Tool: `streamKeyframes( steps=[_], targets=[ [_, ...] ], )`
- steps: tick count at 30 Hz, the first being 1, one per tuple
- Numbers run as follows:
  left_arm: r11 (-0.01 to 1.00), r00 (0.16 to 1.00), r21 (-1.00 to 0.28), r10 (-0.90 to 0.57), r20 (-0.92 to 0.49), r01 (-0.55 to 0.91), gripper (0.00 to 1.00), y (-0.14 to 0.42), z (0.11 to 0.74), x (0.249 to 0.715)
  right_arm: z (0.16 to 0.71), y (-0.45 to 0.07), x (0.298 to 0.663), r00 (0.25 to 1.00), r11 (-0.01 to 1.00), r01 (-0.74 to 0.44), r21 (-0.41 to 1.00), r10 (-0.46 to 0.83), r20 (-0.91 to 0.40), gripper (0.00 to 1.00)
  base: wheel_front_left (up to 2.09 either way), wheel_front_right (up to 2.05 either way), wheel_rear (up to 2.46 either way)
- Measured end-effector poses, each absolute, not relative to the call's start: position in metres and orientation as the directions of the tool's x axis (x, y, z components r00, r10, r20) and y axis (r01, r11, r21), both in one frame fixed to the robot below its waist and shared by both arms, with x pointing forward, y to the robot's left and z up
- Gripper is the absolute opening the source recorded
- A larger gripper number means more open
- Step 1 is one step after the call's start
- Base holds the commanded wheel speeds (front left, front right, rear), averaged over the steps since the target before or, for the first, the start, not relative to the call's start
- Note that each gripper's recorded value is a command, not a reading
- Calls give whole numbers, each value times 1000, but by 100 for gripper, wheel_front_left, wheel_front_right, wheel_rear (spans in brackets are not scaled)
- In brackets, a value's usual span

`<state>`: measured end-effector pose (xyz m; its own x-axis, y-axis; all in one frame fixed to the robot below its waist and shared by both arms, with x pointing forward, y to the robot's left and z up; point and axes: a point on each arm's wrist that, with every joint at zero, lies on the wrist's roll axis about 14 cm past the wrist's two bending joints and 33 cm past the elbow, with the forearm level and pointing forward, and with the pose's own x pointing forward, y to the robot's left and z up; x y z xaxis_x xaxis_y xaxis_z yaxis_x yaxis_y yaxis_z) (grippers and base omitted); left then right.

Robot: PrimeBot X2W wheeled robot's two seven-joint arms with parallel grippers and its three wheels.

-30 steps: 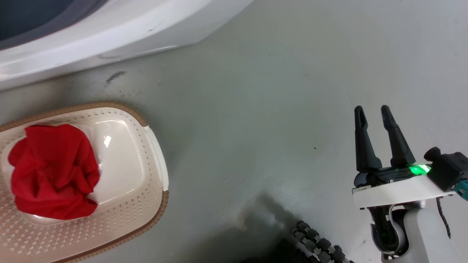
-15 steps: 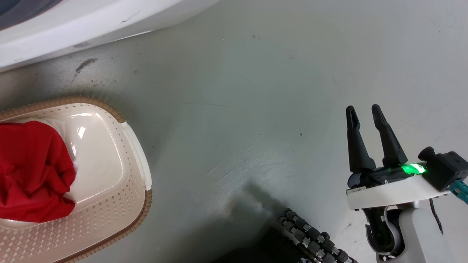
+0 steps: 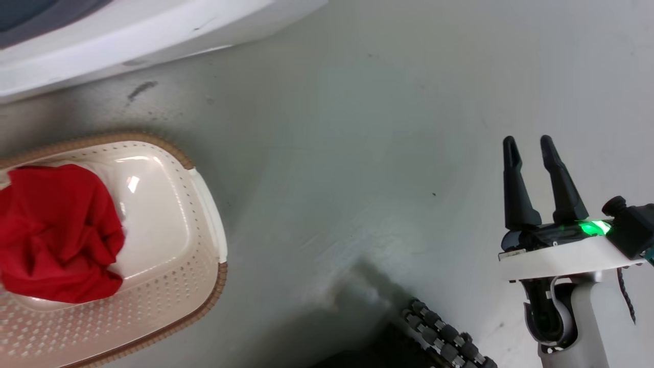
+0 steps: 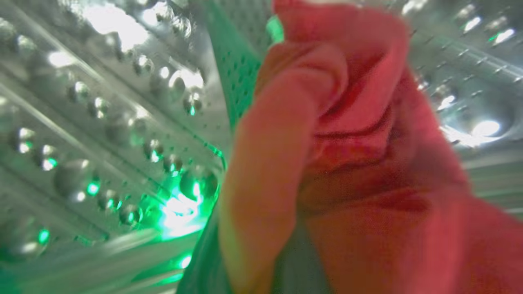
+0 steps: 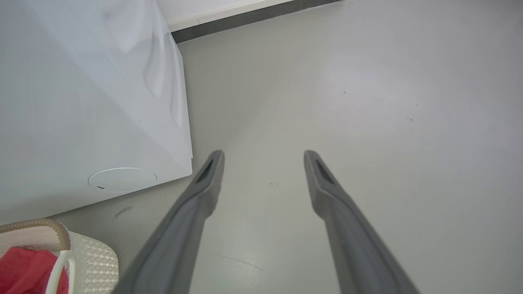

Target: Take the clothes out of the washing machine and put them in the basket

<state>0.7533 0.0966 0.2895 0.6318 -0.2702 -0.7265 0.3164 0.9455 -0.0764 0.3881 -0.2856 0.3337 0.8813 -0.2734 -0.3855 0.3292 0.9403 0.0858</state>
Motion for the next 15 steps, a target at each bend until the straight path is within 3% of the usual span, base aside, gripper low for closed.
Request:
streamKeyframes(
  steps=[15],
  targets=[
    [936, 849, -112, -350, -396, 334, 0, 99, 382, 722, 386, -282, 408, 943, 965, 258, 52, -240, -232, 100, 0, 0, 0]
  ],
)
